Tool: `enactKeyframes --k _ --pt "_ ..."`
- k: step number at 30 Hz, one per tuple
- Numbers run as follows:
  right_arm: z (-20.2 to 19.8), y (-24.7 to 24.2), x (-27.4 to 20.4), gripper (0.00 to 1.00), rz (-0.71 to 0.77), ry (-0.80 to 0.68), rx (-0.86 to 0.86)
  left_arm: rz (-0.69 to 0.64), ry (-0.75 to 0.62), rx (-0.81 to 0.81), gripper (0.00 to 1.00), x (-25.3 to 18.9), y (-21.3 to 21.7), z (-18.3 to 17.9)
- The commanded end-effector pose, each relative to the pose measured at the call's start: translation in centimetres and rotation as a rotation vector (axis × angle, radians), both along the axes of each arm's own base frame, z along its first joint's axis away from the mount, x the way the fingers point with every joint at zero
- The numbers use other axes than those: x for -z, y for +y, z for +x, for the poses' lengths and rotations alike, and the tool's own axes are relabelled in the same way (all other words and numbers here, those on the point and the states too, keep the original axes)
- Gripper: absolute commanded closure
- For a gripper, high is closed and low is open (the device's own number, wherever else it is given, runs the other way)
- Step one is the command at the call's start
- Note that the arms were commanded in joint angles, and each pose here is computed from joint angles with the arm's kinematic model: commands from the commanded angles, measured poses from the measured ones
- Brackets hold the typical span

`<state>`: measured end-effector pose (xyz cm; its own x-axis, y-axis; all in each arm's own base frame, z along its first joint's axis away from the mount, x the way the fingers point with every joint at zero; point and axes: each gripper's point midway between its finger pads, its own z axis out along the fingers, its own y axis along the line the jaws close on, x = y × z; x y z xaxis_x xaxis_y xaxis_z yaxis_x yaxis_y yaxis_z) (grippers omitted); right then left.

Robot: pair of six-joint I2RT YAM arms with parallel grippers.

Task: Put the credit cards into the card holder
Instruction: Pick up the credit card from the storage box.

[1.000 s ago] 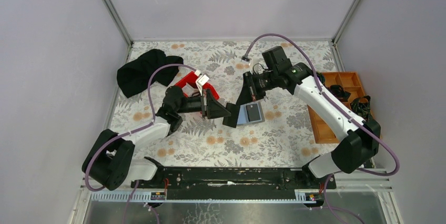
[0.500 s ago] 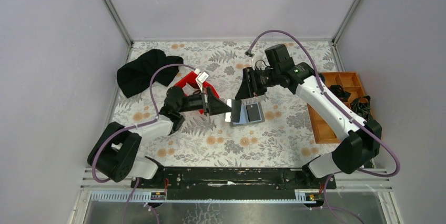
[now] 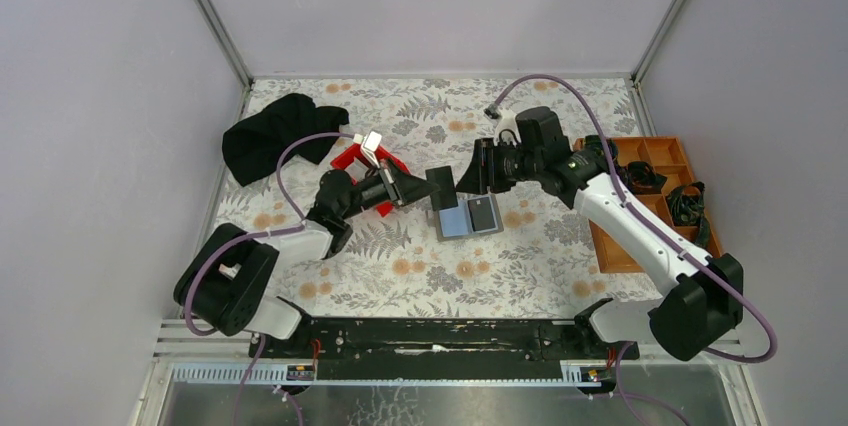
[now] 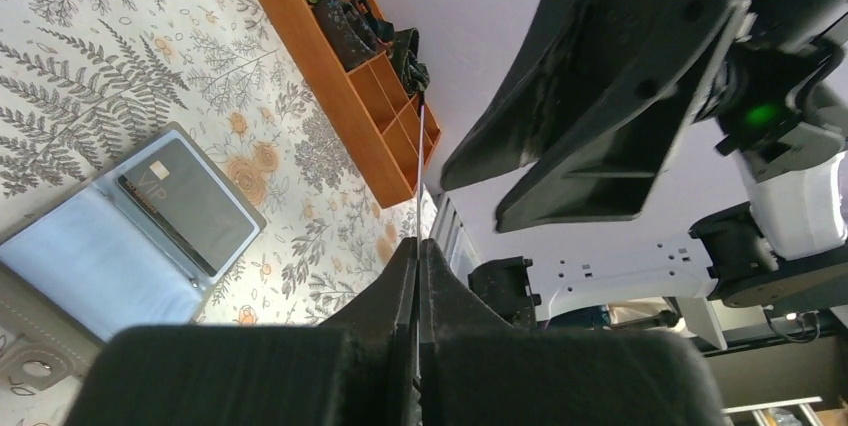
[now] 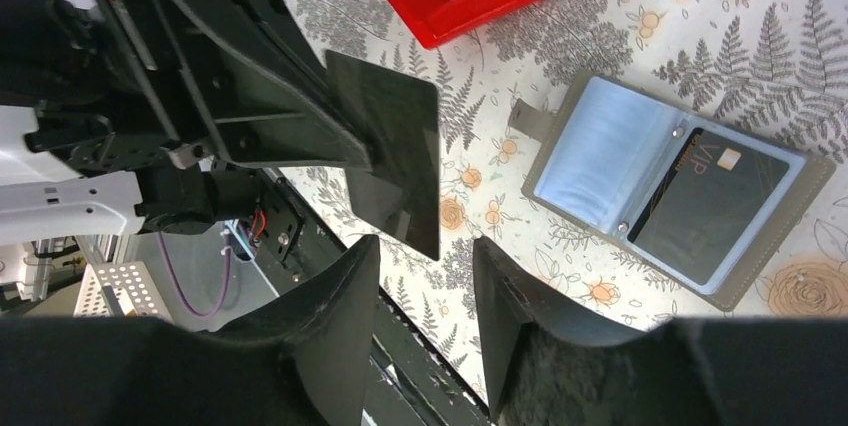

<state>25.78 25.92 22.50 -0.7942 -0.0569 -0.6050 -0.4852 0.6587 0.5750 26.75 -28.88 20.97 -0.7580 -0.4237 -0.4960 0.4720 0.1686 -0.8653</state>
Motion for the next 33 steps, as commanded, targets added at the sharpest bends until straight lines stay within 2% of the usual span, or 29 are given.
enactKeyframes --k 1,21,25,29,33 --pt "1.2 0.3 -1.0 0.54 0.066 -0.065 0.051 -0.088 -0.030 -0.045 1.00 -2.0 -0.3 0.7" --pt "1.9 0.9 0.6 0.58 0.146 -0.027 0.045 -0.207 0.008 0.025 1.00 -2.8 -1.3 -0.1" --pt "1.8 1.0 0.5 0.65 0.181 -0.010 0.031 -0.221 0.014 0.041 1.00 -2.8 -1.5 -0.1" --pt "1.6 1.3 0.5 0.82 0.221 0.016 0.009 -0.223 0.030 0.056 1.00 -2.4 -1.8 0.0" --pt "1.4 1.7 1.0 0.85 0.243 0.052 -0.013 -0.246 0.034 0.065 1.00 -2.5 -1.8 0.0"
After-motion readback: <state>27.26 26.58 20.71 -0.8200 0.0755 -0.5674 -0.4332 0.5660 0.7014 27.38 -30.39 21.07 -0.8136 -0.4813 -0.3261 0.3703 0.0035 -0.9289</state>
